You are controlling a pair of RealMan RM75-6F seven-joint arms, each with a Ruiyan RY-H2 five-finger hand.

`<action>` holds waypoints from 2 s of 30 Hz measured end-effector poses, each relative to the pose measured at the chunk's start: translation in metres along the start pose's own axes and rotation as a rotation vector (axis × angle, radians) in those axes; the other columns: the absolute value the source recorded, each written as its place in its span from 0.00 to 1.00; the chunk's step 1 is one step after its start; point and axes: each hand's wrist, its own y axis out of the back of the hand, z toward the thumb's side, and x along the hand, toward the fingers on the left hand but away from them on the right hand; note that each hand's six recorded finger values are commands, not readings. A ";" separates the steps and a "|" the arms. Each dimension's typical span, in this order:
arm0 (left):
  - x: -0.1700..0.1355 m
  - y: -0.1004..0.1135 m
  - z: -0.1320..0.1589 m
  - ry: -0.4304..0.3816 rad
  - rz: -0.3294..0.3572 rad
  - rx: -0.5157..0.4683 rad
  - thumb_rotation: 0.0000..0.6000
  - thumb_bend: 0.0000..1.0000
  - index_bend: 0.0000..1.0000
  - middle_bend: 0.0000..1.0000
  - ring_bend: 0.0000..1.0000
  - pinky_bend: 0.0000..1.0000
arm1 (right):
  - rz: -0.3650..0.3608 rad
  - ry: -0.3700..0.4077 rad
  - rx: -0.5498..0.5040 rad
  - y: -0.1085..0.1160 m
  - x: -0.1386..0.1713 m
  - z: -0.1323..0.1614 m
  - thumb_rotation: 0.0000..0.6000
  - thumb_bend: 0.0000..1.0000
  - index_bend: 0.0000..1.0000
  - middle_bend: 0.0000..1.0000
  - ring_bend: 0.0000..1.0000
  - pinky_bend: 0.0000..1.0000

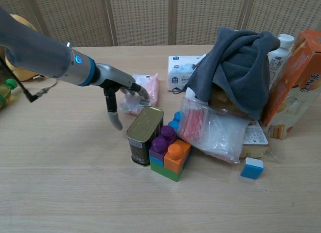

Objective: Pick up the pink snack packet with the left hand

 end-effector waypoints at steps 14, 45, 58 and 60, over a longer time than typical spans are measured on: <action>-0.046 0.017 -0.021 0.073 0.056 0.066 1.00 0.02 0.01 0.00 0.00 0.00 | 0.007 0.001 0.003 -0.001 0.000 0.000 1.00 0.00 0.00 0.00 0.00 0.00; -0.011 0.012 -0.060 -0.202 0.360 1.071 1.00 0.00 0.00 0.00 0.00 0.00 | 0.001 -0.027 0.038 -0.005 -0.003 -0.006 1.00 0.00 0.00 0.00 0.00 0.00; 0.028 0.003 -0.022 -0.245 0.366 1.097 1.00 0.00 0.00 0.00 0.00 0.00 | -0.017 -0.035 0.026 0.000 -0.003 -0.008 1.00 0.00 0.00 0.00 0.00 0.00; 0.033 0.000 -0.021 -0.237 0.343 1.095 1.00 0.00 0.01 0.00 0.00 0.02 | -0.021 -0.039 0.024 0.001 -0.004 -0.009 1.00 0.00 0.00 0.00 0.00 0.00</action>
